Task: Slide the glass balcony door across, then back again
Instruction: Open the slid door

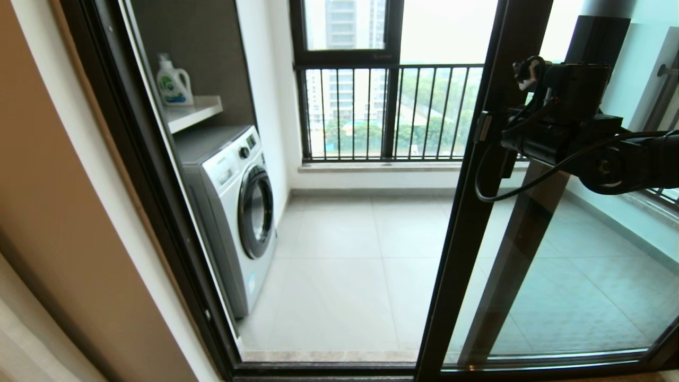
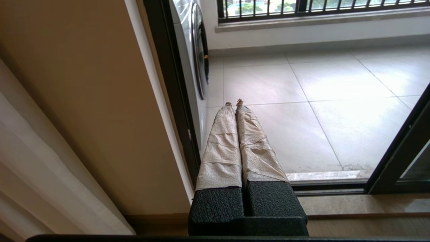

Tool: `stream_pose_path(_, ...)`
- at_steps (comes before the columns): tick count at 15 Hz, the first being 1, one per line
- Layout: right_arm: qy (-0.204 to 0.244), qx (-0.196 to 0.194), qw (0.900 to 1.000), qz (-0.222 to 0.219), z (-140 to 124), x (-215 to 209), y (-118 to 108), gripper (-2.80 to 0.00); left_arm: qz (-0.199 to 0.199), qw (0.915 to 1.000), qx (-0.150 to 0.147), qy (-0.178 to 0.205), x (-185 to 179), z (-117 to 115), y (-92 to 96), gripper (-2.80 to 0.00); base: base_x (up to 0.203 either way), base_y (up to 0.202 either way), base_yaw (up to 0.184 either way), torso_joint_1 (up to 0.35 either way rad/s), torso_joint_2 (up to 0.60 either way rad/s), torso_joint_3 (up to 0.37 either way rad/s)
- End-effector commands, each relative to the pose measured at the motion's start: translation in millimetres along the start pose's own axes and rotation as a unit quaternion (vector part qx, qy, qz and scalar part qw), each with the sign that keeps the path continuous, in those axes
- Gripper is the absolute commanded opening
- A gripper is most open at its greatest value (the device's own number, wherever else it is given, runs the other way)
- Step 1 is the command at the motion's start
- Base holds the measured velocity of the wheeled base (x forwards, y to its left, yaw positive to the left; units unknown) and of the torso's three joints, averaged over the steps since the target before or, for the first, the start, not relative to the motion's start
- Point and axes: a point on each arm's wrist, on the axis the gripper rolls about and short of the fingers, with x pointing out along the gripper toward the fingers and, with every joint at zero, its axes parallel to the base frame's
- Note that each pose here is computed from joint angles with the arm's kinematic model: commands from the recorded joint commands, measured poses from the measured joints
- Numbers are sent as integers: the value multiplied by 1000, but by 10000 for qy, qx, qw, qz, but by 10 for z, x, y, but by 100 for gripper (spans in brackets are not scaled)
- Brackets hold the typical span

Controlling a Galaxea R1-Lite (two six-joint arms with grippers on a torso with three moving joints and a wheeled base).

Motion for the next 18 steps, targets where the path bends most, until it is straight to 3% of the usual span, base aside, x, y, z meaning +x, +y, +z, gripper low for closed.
stream_pose_path(1, -19, 8, 9999, -136, 16, 7, -173, -280, 6, 10000, 2, 8, 1, 0, 0, -280, 0, 0, 0, 0, 0, 0)
stream_pose_path(13, 86, 5, 9986, -529, -13, -22, -784, -280, 6, 10000, 2, 9, 1, 0, 0, -280, 0, 0, 0, 0, 0, 0)
stream_pose_path(18, 75, 9, 9979, -641, -3, -36, -900, -280, 1, 10000, 2, 8, 1, 0, 0, -280, 0, 0, 0, 0, 0, 0)
